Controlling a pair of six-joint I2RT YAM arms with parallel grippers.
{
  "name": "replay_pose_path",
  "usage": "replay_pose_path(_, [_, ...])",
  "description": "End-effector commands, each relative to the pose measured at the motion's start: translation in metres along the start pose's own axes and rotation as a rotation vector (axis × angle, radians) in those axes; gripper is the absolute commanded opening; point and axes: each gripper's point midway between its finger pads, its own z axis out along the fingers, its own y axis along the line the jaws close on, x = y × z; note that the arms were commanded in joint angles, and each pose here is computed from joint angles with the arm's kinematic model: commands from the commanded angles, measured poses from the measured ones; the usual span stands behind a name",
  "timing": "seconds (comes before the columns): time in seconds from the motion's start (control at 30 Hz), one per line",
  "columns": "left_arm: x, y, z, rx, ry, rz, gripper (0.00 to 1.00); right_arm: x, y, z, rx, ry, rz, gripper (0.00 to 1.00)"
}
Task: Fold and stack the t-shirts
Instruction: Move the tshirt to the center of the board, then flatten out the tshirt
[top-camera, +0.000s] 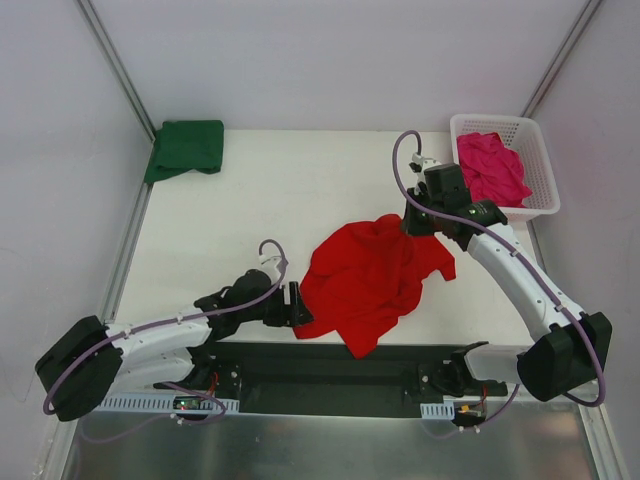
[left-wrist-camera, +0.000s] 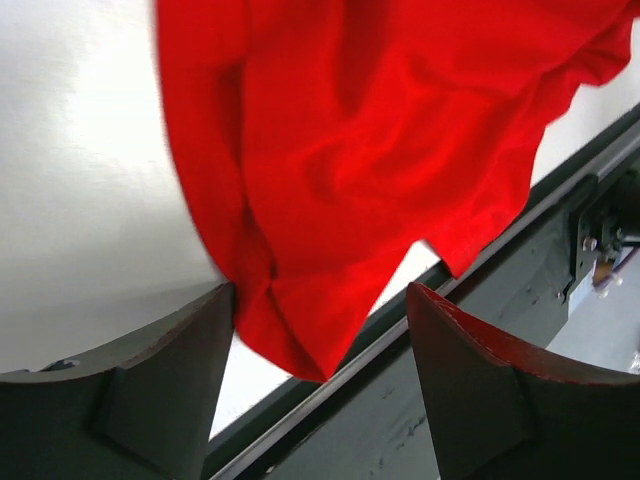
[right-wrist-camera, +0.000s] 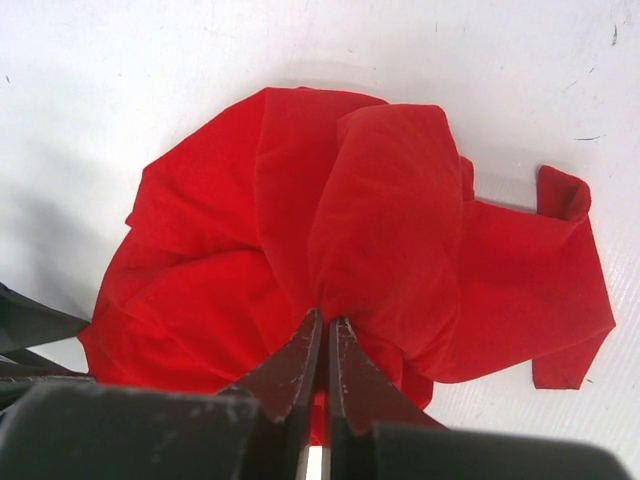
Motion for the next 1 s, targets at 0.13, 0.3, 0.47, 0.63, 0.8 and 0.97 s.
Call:
replay_pose_path(0.13, [0.05, 0.02, 0.008, -0.135, 0.163, -0.003, 0.35, -0.006, 0.002, -0.003, 0.0, -0.034, 0.007, 0.02])
replay_pose_path(0.3, [0.049, 0.022, 0.012, -0.152, 0.166, -0.006, 0.0, -0.007, 0.001, -0.004, 0.004, -0.038, 0.003, 0.01])
replay_pose_path(0.47, [0.03, 0.012, 0.01, -0.163, 0.115, 0.021, 0.0, -0.007, -0.012, -0.007, 0.073, -0.05, 0.005, 0.01])
replay_pose_path(0.63, [-0.024, -0.016, -0.018, -0.21, -0.01, 0.109, 0.0, -0.014, -0.033, -0.02, 0.193, -0.112, 0.018, 0.02])
replay_pose_path(0.8, [-0.076, -0.037, -0.054, -0.22, -0.122, 0.15, 0.0, -0.023, -0.05, -0.037, 0.288, -0.179, 0.031, 0.01])
replay_pose_path(0.97, [-0.115, -0.049, -0.096, -0.25, -0.221, 0.194, 0.0, -0.022, -0.062, -0.051, 0.348, -0.222, 0.041, 0.01])
